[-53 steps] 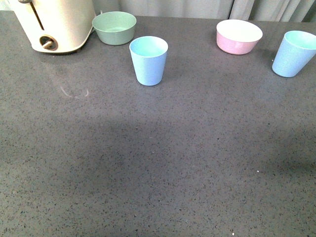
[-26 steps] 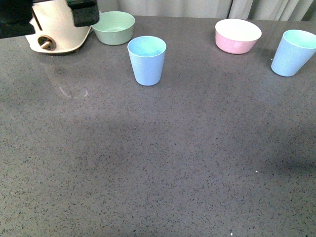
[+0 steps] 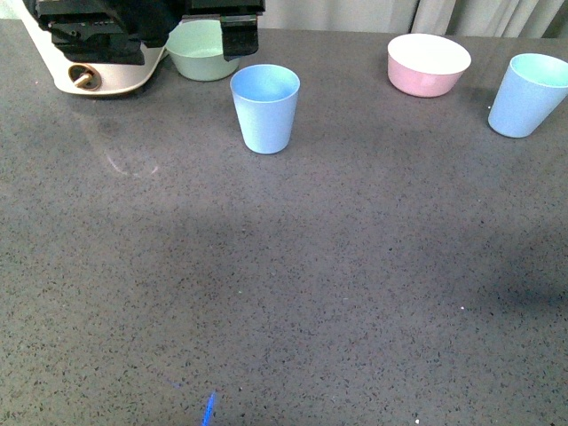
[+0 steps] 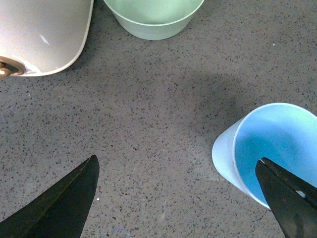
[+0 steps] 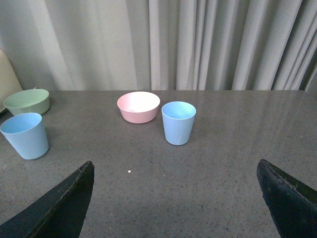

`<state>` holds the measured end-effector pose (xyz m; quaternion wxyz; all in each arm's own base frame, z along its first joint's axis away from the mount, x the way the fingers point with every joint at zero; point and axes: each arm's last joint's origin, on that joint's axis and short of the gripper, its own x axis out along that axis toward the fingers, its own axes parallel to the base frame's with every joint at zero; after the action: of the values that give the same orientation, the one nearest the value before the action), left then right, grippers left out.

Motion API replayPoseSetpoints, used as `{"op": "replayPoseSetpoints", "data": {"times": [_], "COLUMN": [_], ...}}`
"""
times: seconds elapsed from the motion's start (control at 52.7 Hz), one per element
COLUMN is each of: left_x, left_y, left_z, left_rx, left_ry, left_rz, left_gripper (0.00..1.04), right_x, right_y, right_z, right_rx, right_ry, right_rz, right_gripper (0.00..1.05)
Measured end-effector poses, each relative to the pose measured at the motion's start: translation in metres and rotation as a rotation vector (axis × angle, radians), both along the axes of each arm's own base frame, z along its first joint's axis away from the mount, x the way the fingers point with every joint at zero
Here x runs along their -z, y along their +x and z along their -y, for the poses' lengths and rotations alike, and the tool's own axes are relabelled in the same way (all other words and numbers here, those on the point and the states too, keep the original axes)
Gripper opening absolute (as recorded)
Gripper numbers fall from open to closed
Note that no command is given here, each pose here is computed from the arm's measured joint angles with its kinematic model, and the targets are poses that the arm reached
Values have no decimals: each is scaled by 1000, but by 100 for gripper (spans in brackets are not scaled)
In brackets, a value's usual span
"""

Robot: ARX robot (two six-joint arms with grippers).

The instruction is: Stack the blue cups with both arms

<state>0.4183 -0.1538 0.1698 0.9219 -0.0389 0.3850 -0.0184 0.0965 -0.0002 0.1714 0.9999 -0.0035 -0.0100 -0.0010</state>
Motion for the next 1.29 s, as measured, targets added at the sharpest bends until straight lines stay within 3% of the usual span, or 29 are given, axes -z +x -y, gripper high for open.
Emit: {"op": "replayPoseSetpoints", "data": {"times": [0.607, 0.721, 0.797, 0.911, 1.139, 1.291], "left_x": [35, 35, 34, 34, 36, 35], "left_y": [32, 32, 33, 31, 29, 27], "left_z": [33, 37, 41, 46, 55, 57], "left_rx": [13, 21, 33, 48, 72, 69], "left_ry": [33, 29, 25, 21, 12, 9], "left_rz": [-125, -133, -138, -156, -202, -220], "left_gripper": [95, 81, 65, 49, 4, 2], "right_x": [0, 0, 0, 0, 0, 0], "right_y": [0, 0, 0, 0, 0, 0], "right_z": [0, 0, 0, 0, 0, 0], "right_rx": [0, 0, 0, 0, 0, 0], "right_ry": [0, 0, 0, 0, 0, 0], "right_rz": [0, 0, 0, 0, 0, 0], "right_gripper": [96, 96, 96, 96, 96, 96]}}
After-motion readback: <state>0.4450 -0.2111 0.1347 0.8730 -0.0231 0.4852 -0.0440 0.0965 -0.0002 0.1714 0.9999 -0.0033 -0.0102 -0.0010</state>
